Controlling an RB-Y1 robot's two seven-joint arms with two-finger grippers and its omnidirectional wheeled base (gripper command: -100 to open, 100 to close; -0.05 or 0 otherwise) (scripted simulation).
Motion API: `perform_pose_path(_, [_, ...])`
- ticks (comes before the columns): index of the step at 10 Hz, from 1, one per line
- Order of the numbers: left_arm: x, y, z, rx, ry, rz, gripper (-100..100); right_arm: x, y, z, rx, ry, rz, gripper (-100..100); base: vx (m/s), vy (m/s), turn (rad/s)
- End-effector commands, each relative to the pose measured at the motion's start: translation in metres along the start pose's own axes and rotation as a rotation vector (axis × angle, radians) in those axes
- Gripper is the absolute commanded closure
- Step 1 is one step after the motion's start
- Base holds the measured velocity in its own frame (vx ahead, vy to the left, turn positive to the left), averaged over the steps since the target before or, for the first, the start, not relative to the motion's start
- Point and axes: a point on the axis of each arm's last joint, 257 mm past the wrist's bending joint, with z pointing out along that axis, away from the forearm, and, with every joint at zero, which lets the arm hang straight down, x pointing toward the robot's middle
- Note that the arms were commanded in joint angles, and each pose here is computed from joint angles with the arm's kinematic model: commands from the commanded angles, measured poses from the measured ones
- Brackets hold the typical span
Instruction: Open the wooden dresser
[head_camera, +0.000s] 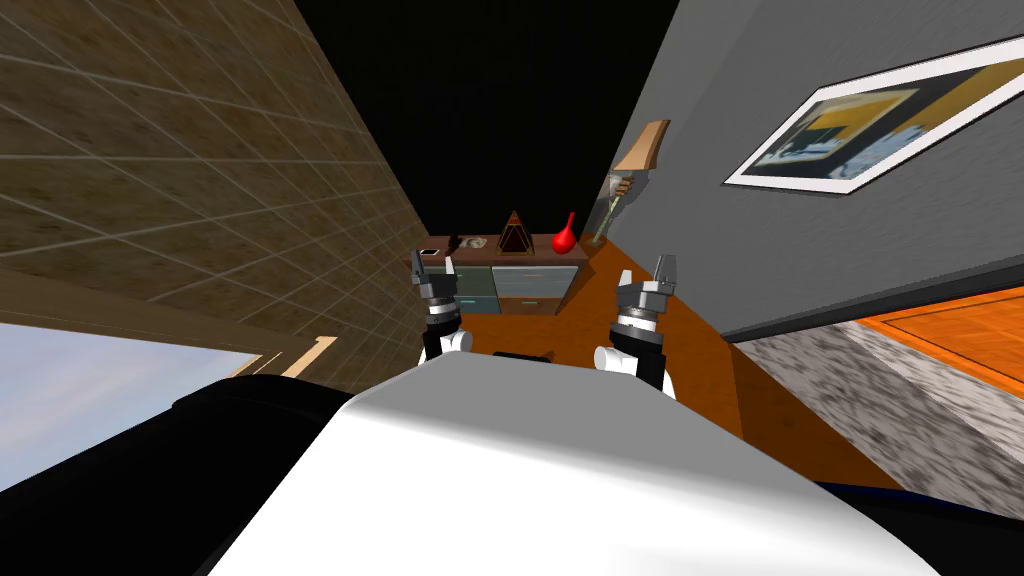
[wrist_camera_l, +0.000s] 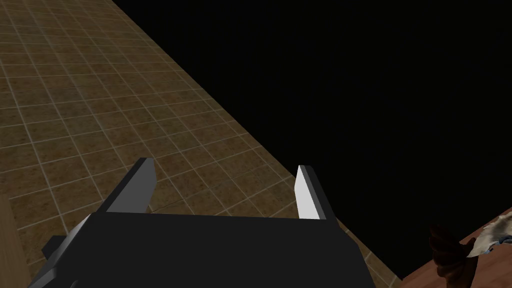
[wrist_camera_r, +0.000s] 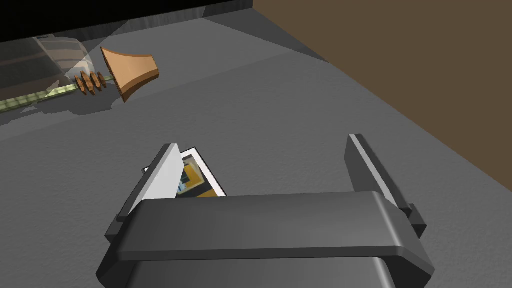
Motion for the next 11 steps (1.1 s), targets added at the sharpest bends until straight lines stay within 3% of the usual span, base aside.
perform_pose_path(1, [0.0000, 0.0000, 0.0000, 0.000, 0.000, 0.000, 0, 0.0000, 0.0000, 0.0000, 0.000, 0.000, 0.000, 0, 0.000, 0.000, 0.000])
perform_pose_path(9, [0.0001, -0.0002, 0.0001, 0.000, 0.000, 0.000, 0, 0.0000, 0.0002, 0.0000, 0.000, 0.000, 0.000, 0, 0.000, 0.000, 0.000])
perform_pose_path(10, [0.0027, 0.0051, -0.0021, -0.020, 0.036, 0.009, -100, 0.0000, 0.0002, 0.0000, 0.000, 0.000, 0.000, 0, 0.027, -0.018, 0.002])
perform_pose_path(11, [0.0038, 0.0098, -0.0042, -0.036, 0.060, 0.015, -100, 0.0000, -0.0001, 0.0000, 0.000, 0.000, 0.000, 0, 0.044, -0.036, 0.005])
